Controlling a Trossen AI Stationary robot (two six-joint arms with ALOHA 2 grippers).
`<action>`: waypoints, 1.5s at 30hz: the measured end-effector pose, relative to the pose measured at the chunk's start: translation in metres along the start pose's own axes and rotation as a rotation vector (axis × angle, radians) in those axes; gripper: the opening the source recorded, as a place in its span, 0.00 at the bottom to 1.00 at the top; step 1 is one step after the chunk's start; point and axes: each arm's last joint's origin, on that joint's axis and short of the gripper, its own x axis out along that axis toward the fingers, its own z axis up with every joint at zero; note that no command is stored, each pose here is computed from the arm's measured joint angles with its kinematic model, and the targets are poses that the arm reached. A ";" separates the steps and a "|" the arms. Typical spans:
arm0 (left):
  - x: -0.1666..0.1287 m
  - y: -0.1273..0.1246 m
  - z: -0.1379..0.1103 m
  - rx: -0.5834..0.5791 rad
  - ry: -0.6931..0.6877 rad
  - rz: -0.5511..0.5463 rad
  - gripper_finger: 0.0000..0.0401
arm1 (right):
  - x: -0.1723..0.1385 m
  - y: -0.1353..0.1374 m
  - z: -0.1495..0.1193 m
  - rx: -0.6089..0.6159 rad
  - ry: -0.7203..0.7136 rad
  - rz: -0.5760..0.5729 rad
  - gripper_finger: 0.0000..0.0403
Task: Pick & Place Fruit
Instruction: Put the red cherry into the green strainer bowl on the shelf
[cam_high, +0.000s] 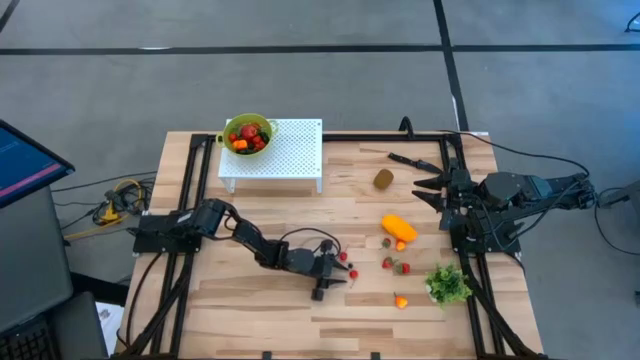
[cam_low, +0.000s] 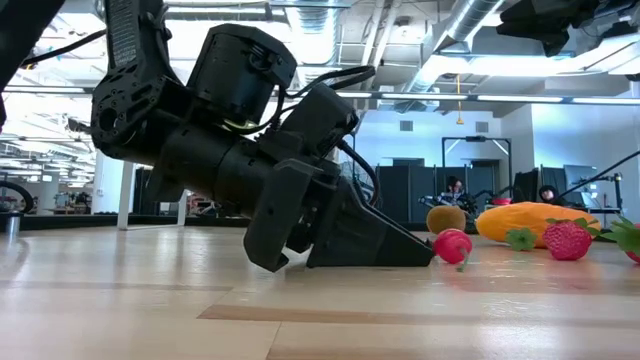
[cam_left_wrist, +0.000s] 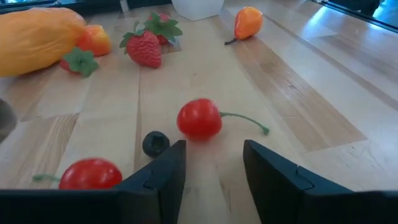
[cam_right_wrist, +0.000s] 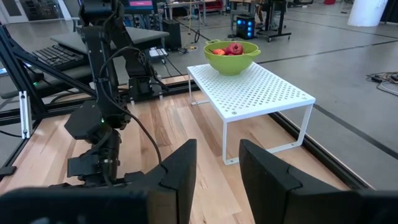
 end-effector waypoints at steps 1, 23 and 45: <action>0.001 0.000 0.001 0.005 -0.001 0.001 0.39 | 0.000 0.000 0.000 0.000 0.000 0.000 0.29; 0.016 0.005 -0.001 -0.012 -0.011 -0.011 0.55 | 0.000 0.000 0.000 0.000 0.000 0.000 0.29; 0.022 0.022 0.002 -0.043 -0.015 -0.075 0.60 | 0.000 0.000 0.000 0.000 0.000 0.000 0.29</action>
